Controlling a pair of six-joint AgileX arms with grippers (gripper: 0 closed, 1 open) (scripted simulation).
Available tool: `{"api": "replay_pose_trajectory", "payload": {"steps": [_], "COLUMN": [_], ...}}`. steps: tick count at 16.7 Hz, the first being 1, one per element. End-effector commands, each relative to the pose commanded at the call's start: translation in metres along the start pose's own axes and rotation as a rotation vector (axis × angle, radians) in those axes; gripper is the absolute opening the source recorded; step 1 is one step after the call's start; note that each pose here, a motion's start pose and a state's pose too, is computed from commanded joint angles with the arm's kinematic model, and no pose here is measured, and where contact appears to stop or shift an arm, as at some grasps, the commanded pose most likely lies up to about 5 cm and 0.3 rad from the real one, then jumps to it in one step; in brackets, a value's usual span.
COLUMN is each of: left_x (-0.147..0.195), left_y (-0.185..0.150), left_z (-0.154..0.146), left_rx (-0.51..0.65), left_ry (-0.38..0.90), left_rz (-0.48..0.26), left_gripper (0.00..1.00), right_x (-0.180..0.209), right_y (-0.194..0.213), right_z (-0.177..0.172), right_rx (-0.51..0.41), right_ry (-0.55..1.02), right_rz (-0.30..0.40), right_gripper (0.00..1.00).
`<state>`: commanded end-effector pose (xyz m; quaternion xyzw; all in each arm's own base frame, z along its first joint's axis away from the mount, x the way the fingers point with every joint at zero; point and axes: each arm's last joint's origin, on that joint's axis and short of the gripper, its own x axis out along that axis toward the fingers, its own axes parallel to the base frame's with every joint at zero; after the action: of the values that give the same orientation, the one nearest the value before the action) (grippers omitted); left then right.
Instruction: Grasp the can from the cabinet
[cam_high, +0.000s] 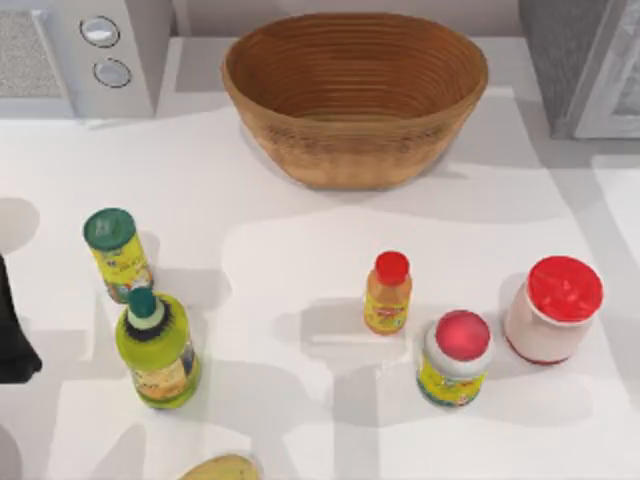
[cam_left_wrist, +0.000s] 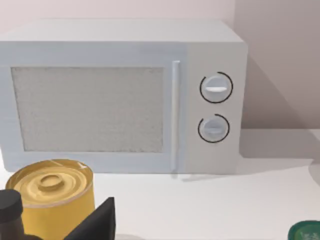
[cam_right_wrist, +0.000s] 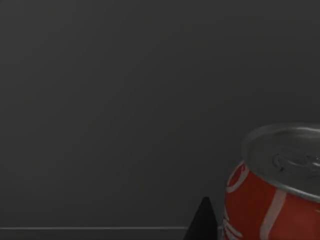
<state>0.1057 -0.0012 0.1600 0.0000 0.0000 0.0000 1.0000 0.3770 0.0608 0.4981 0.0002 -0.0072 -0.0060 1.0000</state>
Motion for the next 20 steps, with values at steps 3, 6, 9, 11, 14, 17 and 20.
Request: {"api": "replay_pose_trajectory", "payload": {"steps": [3, 6, 9, 11, 14, 17, 20], "left_x": [0.0, 0.0, 0.0, 0.0, 0.0, 0.0, 0.0], "left_y": [0.0, 0.0, 0.0, 0.0, 0.0, 0.0, 0.0], "left_z": [0.0, 0.0, 0.0, 0.0, 0.0, 0.0, 0.0], "left_rx": [0.0, 0.0, 0.0, 0.0, 0.0, 0.0, 0.0], "left_ry": [0.0, 0.0, 0.0, 0.0, 0.0, 0.0, 0.0], "left_rz": [0.0, 0.0, 0.0, 0.0, 0.0, 0.0, 0.0], "left_gripper": [1.0, 1.0, 1.0, 1.0, 1.0, 1.0, 1.0], "right_x": [-0.048, -0.105, -0.146, -0.154, -0.154, -0.157, -0.172], "right_y": [0.003, 0.002, -0.001, -0.002, -0.003, -0.005, -0.014], "right_z": [0.021, 0.04, 0.047, 0.048, 0.049, 0.046, 0.033], "right_rx": [0.0, 0.0, 0.0, -0.001, 0.002, 0.003, 0.004], "right_ry": [0.002, -0.001, 0.001, 0.004, 0.0, -0.003, -0.008], "right_rz": [0.002, 0.005, 0.007, 0.007, 0.005, 0.003, 0.002], "right_gripper": [0.0, 0.0, 0.0, 0.0, 0.0, 0.0, 0.0]}}
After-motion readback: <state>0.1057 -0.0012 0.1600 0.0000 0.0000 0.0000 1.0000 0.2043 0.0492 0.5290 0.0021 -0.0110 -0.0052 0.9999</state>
